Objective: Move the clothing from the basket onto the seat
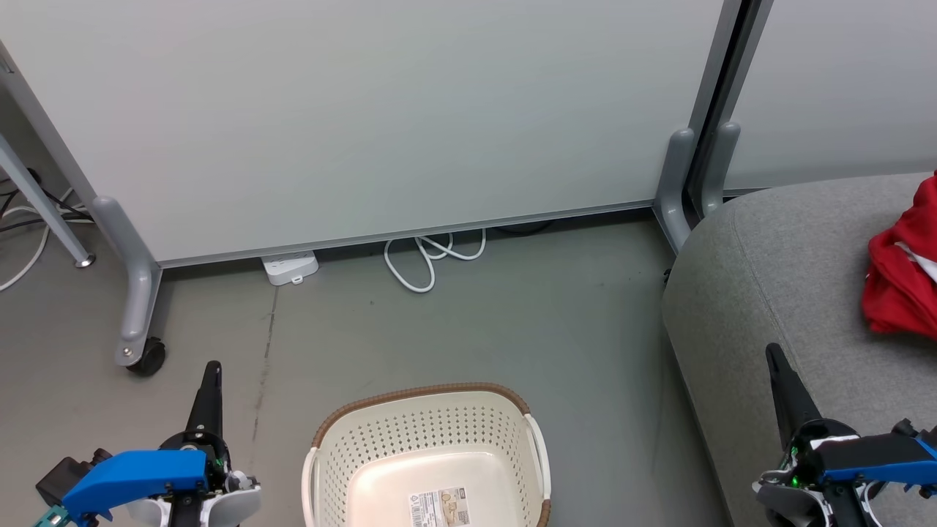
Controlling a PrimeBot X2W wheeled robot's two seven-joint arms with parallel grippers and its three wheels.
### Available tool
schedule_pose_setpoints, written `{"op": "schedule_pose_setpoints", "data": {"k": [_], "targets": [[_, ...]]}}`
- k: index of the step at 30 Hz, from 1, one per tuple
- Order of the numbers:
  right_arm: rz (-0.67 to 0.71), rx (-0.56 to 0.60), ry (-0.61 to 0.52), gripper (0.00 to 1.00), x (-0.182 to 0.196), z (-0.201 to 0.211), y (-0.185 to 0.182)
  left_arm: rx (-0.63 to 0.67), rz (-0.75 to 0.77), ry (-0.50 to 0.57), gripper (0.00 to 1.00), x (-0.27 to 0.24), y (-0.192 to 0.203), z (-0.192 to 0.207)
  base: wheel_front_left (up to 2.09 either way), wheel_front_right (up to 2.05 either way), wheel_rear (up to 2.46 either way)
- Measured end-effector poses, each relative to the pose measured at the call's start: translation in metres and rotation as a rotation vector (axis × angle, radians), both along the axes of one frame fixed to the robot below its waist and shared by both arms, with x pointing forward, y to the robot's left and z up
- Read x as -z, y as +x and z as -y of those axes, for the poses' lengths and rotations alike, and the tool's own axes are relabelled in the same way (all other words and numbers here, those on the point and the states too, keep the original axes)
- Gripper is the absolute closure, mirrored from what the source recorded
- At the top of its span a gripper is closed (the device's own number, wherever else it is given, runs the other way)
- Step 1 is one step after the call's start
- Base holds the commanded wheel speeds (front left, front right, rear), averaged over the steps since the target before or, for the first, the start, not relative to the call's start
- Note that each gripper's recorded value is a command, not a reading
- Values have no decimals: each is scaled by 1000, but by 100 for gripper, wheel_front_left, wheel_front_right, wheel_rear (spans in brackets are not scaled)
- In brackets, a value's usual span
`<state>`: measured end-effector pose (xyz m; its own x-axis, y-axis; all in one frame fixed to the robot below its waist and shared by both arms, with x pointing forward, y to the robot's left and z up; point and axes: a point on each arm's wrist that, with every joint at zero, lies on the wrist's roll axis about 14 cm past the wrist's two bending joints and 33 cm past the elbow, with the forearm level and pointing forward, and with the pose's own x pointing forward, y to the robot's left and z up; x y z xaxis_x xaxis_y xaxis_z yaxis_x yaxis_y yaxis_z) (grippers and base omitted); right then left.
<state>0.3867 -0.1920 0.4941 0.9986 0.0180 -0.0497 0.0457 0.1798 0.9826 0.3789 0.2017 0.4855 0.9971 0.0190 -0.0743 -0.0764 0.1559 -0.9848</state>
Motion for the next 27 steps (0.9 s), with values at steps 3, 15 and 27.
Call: {"op": "schedule_pose_setpoints", "data": {"k": [3,15,27], "targets": [[4,1,23,100,-1,0,0,1,8,-19,100,-2,1,0,0,0,0],[23,15,119,100,-6,4,1,5,43,-102,100,-12,6,0,0,0,0],[37,24,186,100,-10,7,1,12,65,-159,100,-19,9,1,0,0,0]]}}
